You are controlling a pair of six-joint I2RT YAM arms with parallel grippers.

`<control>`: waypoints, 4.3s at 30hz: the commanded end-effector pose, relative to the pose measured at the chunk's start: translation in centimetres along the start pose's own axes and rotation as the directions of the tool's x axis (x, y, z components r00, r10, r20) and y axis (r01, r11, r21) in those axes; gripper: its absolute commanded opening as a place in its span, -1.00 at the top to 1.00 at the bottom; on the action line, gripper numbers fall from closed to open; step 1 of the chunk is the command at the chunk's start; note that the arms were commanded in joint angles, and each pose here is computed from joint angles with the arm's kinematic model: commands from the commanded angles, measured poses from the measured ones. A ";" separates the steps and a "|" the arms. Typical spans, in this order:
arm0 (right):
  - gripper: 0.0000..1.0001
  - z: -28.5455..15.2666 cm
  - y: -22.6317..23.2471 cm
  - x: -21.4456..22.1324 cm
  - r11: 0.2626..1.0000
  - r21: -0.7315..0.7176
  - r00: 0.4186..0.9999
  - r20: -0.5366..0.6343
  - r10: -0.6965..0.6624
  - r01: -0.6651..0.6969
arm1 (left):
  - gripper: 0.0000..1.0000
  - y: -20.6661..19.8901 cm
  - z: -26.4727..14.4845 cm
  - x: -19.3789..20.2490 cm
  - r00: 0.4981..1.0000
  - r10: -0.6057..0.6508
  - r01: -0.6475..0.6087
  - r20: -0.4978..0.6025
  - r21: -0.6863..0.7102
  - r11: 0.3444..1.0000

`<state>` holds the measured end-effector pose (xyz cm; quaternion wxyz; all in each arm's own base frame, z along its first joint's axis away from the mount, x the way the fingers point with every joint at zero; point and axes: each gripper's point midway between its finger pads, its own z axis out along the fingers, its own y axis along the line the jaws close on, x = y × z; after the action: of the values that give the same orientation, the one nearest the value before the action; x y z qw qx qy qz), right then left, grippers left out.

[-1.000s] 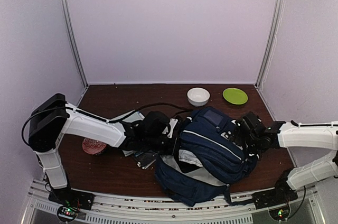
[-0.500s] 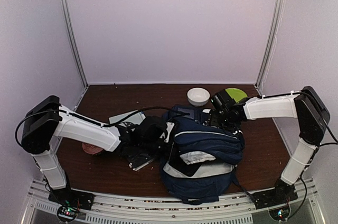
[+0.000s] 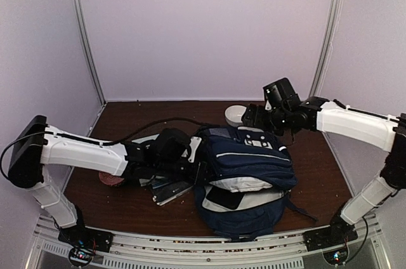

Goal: Pack the student bag
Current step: Adjust the student bag at the center of the board.

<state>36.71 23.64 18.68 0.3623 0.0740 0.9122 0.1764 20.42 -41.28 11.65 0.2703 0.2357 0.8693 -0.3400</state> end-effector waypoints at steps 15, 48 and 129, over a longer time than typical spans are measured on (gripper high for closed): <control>-0.94 -10.0 -6.1 3.7 0.967 -0.134 0.961 0.144 0.234 -0.216 | -0.96 -10.3 -13.3 -4.6 0.646 0.733 -0.742 0.212 -0.051 0.668; -0.93 -7.6 -15.0 12.2 0.890 -0.018 0.882 0.128 0.454 -0.456 | -0.92 -13.2 2.6 -5.3 0.182 0.977 -0.971 -0.108 -0.176 0.161; -0.40 5.8 0.8 5.6 0.894 -0.254 0.929 -0.122 0.350 -0.370 | 1.00 -2.0 -6.8 -8.6 0.807 0.582 -0.471 0.103 -0.482 0.738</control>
<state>35.65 20.73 9.24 0.3252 0.2681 0.8569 0.2969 22.94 -42.11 22.68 0.5123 0.3825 0.7597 -0.1189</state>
